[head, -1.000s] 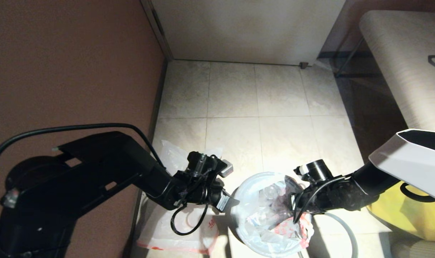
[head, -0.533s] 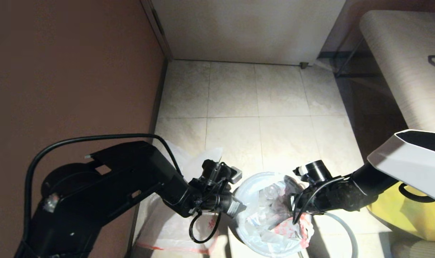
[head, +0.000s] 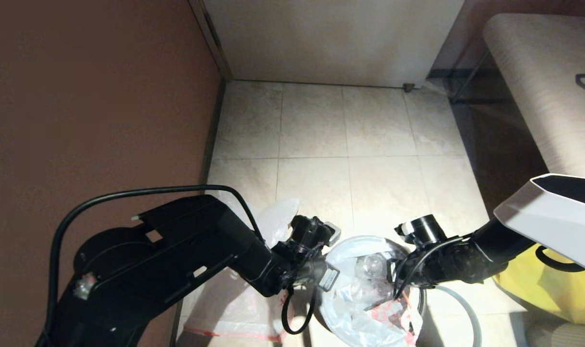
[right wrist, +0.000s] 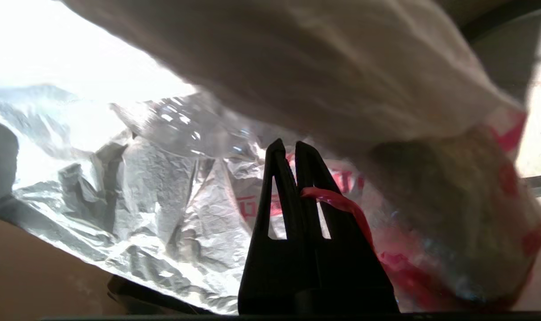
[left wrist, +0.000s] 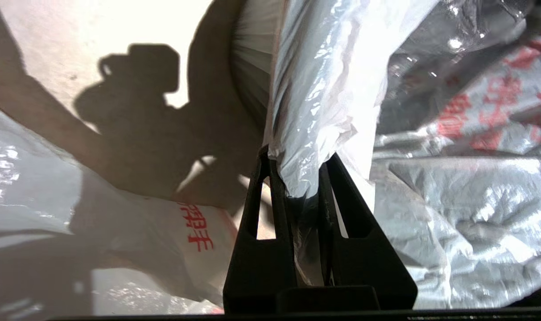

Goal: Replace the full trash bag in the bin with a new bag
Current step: Place the trash bag on the floor

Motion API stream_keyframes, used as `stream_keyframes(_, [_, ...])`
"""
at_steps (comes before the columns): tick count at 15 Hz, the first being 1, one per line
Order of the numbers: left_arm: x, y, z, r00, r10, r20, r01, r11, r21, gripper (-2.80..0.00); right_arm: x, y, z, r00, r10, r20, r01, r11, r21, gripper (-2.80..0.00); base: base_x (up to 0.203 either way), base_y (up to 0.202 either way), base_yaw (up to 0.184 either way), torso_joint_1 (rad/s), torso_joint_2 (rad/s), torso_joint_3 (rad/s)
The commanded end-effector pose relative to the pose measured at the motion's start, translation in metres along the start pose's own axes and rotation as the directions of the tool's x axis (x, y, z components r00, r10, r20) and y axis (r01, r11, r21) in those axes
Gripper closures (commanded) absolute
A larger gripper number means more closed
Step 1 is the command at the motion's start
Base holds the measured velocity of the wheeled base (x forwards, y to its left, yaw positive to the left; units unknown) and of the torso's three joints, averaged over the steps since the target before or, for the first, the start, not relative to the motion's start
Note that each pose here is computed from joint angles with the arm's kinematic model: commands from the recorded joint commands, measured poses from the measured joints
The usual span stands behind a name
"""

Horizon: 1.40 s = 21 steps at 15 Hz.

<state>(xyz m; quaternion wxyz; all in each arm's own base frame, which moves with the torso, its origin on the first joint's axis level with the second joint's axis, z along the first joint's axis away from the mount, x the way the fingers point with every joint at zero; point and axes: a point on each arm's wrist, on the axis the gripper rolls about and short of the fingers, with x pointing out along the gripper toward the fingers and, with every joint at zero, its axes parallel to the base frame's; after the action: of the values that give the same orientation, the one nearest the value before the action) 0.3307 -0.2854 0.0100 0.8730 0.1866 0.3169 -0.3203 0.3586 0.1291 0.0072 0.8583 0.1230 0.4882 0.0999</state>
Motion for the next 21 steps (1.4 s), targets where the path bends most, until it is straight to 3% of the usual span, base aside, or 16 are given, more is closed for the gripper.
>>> stream_keyframes(1, [0.005,-0.002,-0.001,1.000,0.004,-0.002,-0.004,1.000,0.005,0.00,0.000,0.000,0.000,1.000,0.003,0.003,-0.003,1.000,0.002,0.00,0.000,0.000,0.000,0.000,0.00,0.000])
stream_keyframes(8, [0.017,-0.019,-0.010,1.000,0.012,-0.028,-0.011,0.999,0.035,0.00,-0.021,0.013,0.009,0.994,0.110,0.024,-0.111,0.993,0.040,0.00,0.000,0.000,0.000,0.000,0.00,0.000])
stream_keyframes(12, [0.020,-0.018,-0.012,0.999,0.032,-0.033,-0.031,0.998,0.048,0.00,-0.040,0.019,0.015,0.983,0.179,0.044,-0.181,0.982,0.047,0.00,0.000,0.000,0.000,0.000,0.00,0.000])
stream_keyframes(16, [0.018,-0.010,-0.005,0.996,0.091,0.015,-0.092,0.995,0.036,0.00,-0.062,0.021,0.014,0.974,0.222,0.055,-0.224,0.973,0.048,0.00,0.000,0.000,0.000,0.000,0.00,0.000])
stream_keyframes(19, [0.017,-0.006,-0.008,0.992,0.125,0.002,-0.125,0.992,0.030,0.00,-0.085,0.026,0.016,0.946,0.318,0.061,-0.320,0.947,0.026,0.00,0.000,0.000,0.000,0.000,0.00,0.000])
stream_keyframes(21, [0.014,-0.006,-0.005,0.992,0.129,0.010,-0.129,0.991,0.031,0.00,-0.105,0.030,0.015,0.908,0.416,0.046,-0.417,0.909,0.003,0.00,0.000,0.000,0.000,0.000,0.00,0.000])
